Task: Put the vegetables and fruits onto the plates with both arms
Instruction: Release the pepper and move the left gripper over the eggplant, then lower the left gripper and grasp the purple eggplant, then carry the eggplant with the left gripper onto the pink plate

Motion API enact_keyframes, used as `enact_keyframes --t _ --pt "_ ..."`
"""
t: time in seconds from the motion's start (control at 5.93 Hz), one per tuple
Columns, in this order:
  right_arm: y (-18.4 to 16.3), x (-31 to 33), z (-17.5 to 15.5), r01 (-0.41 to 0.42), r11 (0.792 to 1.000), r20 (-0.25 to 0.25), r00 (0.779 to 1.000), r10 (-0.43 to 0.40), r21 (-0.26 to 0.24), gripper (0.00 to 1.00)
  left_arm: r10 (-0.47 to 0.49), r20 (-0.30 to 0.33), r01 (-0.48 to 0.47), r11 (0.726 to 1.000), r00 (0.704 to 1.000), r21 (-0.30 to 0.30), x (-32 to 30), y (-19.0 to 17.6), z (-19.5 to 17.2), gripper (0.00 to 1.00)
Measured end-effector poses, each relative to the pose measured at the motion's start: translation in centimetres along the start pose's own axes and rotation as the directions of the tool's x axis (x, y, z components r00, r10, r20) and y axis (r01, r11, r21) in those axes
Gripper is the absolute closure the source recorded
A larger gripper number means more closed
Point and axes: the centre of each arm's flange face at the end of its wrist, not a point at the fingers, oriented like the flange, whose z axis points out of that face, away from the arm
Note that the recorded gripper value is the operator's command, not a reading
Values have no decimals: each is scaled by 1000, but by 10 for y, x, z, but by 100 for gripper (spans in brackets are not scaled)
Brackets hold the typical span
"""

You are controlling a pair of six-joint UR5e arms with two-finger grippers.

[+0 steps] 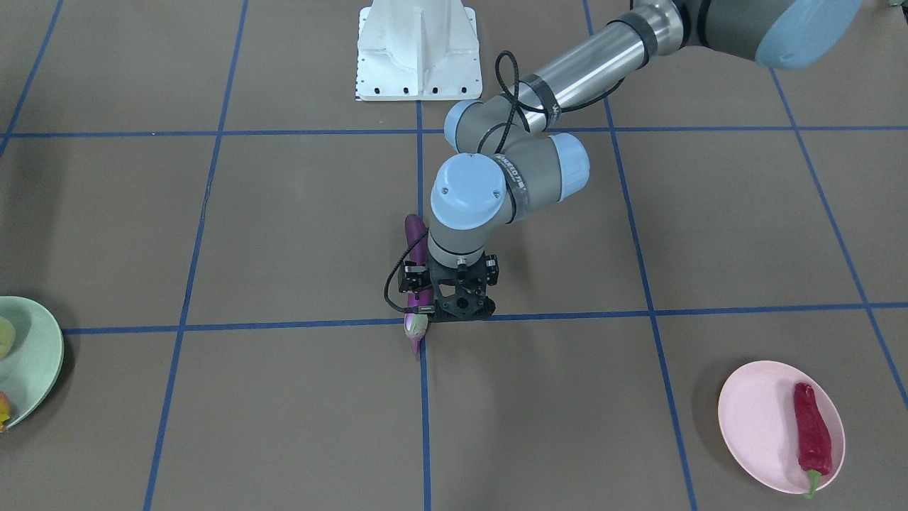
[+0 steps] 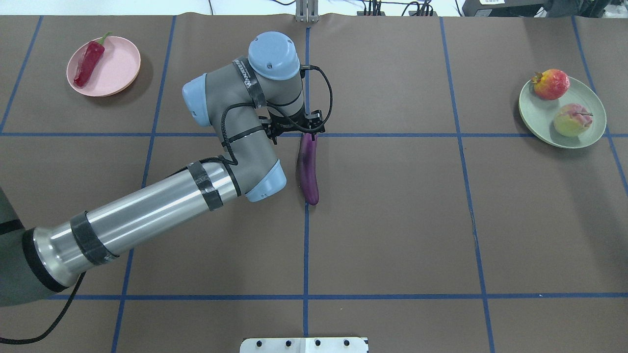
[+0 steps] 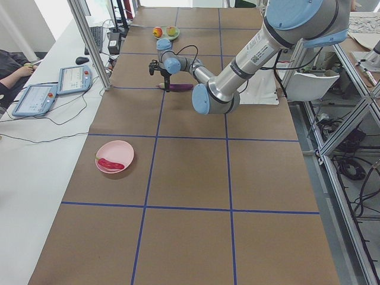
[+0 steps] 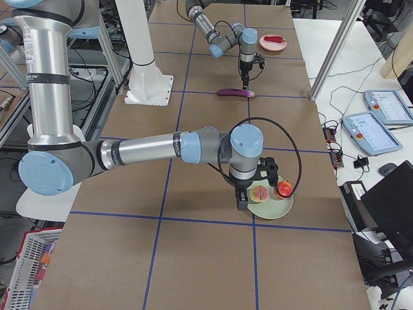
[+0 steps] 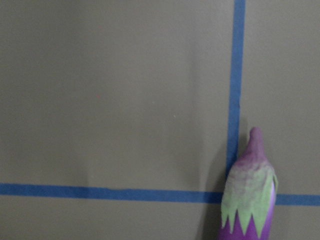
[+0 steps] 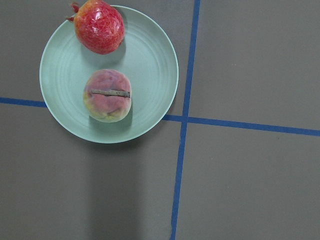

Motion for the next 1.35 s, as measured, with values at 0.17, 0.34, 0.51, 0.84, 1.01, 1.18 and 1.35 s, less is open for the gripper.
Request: enact_keyframes --t 0.17,0.34,0.51,0.84,1.01,1.18,1.35 --pt "0 0 0 0 1000 0 1000 0 -1 0 3 4 -3 1000 1000 -6 10 16 9 56" --pt "0 0 1 0 1000 0 1000 0 -1 0 8 7 -8 1000 1000 -14 16 26 15 91" --pt "0 0 1 0 1000 0 1000 0 -1 0 12 6 -12 1000 1000 -18 20 30 17 100" --pt "0 0 1 0 1000 0 1000 0 -1 0 15 6 -15 1000 1000 -12 19 26 14 100" --pt "0 0 0 0 1000 1 1000 0 -1 0 24 -2 -24 1000 1000 6 9 3 -2 100" --pt "0 0 1 0 1000 1 1000 0 -1 0 68 10 -68 998 998 12 -16 -37 -26 100" --pt "0 0 1 0 1000 2 1000 0 -2 0 154 52 -154 988 987 7 -59 -87 -53 100"
